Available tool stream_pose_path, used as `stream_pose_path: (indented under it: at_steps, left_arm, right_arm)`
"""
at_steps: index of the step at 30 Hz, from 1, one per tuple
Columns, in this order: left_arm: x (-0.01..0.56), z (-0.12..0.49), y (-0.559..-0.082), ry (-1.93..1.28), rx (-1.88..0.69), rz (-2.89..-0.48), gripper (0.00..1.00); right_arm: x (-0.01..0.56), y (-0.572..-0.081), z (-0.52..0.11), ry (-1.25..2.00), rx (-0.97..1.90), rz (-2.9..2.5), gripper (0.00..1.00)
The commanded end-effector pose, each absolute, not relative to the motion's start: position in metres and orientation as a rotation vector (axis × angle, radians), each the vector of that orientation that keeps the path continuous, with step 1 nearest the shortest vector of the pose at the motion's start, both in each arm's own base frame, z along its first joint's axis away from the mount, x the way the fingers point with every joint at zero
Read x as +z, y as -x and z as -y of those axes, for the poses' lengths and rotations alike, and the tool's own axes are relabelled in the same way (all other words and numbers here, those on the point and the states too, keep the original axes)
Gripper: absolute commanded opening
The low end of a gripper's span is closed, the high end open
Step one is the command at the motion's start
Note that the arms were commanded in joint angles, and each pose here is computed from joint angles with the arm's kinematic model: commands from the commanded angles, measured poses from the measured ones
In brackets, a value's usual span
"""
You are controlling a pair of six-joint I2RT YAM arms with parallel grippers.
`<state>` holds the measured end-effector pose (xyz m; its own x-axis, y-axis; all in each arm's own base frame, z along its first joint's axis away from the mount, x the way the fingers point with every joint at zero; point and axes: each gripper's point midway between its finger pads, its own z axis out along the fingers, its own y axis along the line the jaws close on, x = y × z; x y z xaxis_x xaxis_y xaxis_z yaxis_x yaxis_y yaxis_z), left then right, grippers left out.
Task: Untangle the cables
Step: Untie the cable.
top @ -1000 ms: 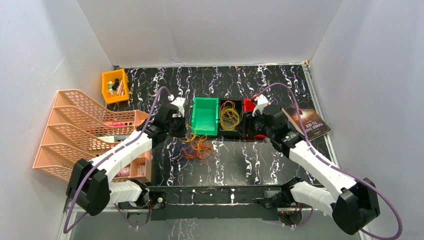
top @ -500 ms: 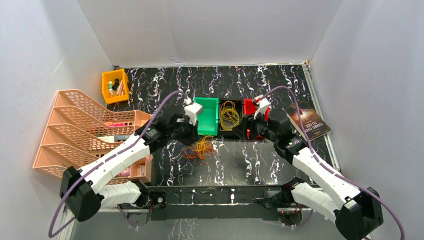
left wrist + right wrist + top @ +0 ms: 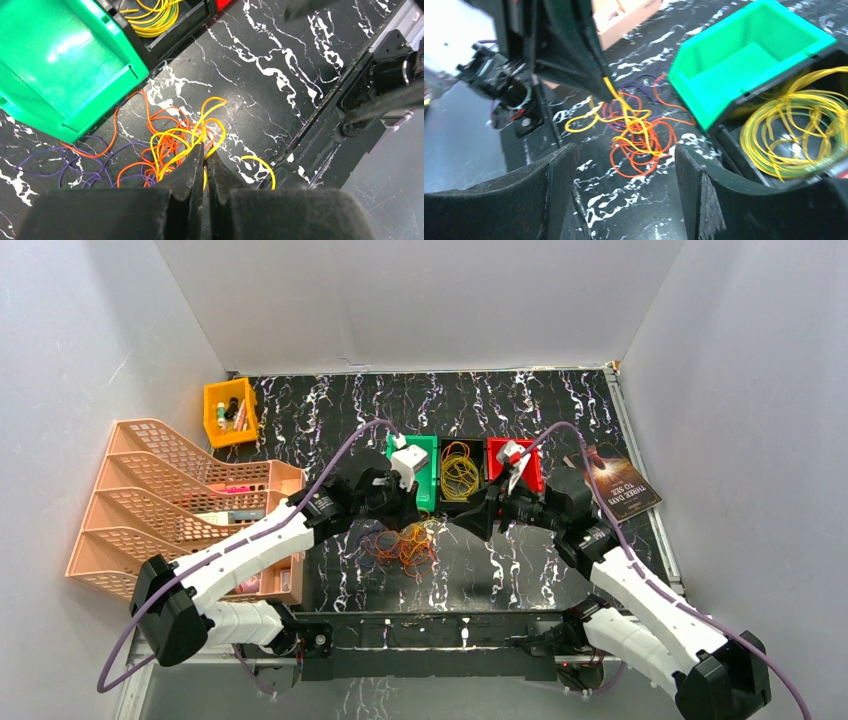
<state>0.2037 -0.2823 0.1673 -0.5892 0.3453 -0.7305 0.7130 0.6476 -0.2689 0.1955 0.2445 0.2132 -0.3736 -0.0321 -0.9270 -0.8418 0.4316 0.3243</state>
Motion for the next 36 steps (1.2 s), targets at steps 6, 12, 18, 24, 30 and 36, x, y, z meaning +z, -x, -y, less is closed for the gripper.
stream_pose_path:
  at_steps: [6,12,18,24,30,36]
  left_arm:
    - [0.211,0.292,-0.200,-0.904,-0.808,-2.070,0.00]
    - [0.226,0.291,-0.198,-0.906,-0.821,-2.032,0.00]
    - [0.234,0.295,-0.191,-0.936,-0.870,-2.011,0.00]
    - [0.253,0.295,-0.185,-0.948,-0.903,-1.965,0.00]
    - [0.280,0.297,-0.182,-0.934,-0.946,-1.912,0.00]
    - [0.318,0.299,-0.181,-0.902,-0.983,-1.835,0.00]
  right_arm:
    - [0.239,-0.166,-0.278,0.957,1.281,-1.477,0.79]
    - [0.228,-0.171,-0.303,0.946,1.278,-1.483,0.77]
    - [0.226,-0.186,-0.320,0.863,1.288,-1.479,0.62]
    - [0.219,-0.196,-0.336,0.857,1.299,-1.491,0.48]
    - [0.206,-0.196,-0.350,0.851,1.346,-1.517,0.37]
    - [0.172,-0.208,-0.357,0.701,1.350,-1.685,0.19]
